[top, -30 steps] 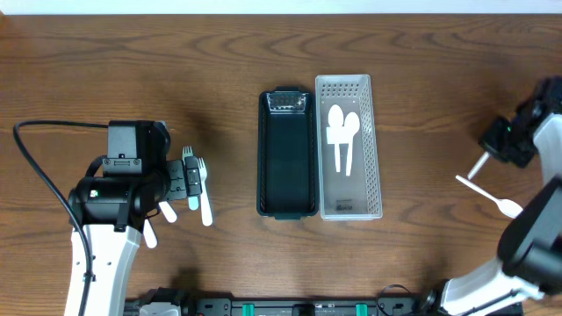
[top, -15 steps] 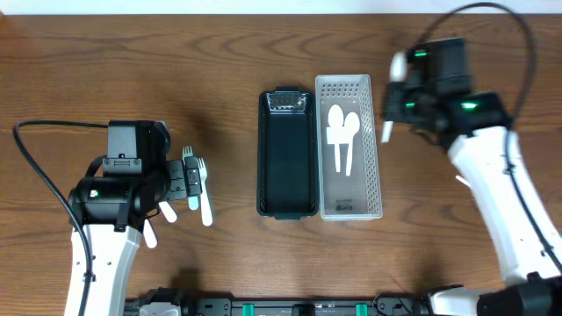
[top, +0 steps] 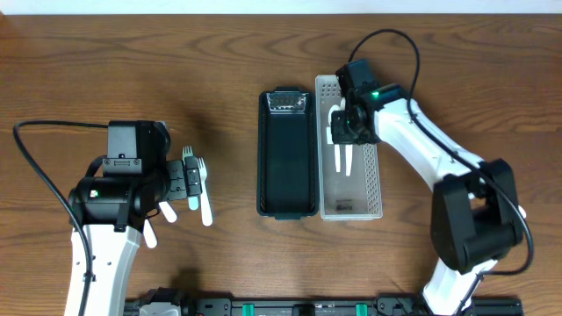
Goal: Pack container
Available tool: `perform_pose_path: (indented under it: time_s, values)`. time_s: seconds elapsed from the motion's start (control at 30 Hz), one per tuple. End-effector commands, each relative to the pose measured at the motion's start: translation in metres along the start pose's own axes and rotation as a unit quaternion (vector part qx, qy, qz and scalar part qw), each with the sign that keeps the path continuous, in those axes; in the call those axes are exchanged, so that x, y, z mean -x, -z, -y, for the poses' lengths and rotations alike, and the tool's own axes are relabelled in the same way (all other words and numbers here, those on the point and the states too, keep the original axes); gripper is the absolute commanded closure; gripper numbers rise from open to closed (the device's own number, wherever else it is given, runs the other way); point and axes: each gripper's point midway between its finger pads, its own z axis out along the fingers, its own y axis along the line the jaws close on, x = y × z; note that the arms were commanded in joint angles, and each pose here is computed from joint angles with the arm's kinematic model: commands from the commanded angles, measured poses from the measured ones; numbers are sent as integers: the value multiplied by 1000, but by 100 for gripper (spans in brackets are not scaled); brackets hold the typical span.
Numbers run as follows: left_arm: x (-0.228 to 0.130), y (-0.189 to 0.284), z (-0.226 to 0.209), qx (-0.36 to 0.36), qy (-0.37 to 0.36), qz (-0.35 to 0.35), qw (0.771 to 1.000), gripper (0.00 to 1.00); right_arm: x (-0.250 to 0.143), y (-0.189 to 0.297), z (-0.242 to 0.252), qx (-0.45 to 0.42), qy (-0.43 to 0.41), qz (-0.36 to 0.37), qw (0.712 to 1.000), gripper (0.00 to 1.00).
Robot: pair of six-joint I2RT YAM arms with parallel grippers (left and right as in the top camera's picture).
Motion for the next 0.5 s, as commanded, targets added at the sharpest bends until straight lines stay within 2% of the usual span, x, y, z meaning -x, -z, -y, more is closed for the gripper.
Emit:
perform_pose_path:
  time_s: [0.0, 0.03, 0.07, 0.1, 0.27, 0.4, 0.47]
  values:
    - [5, 4, -1, 0, 7, 7, 1000, 2, 4, 3, -2, -4, -3, 11, 1000, 80]
    - [5, 4, -1, 0, 7, 7, 1000, 2, 6, 7, -3, -2, -1, 15, 1000, 67]
    - [5, 4, -1, 0, 7, 7, 1000, 2, 8, 10, -4, 0, 2, 19, 1000, 60]
    - [5, 4, -1, 0, 7, 7, 1000, 2, 11, 13, -5, 2, 6, 23, 1000, 59]
    - [4, 4, -1, 0, 7, 6, 1000, 2, 32, 58, -10, 9, 20, 62, 998, 60]
    - [4, 4, -1, 0, 7, 6, 1000, 2, 60, 124, 9, -4, -4, 128, 992, 67]
    - [4, 4, -1, 0, 7, 6, 1000, 2, 73, 163, 29, -7, -46, 172, 984, 66]
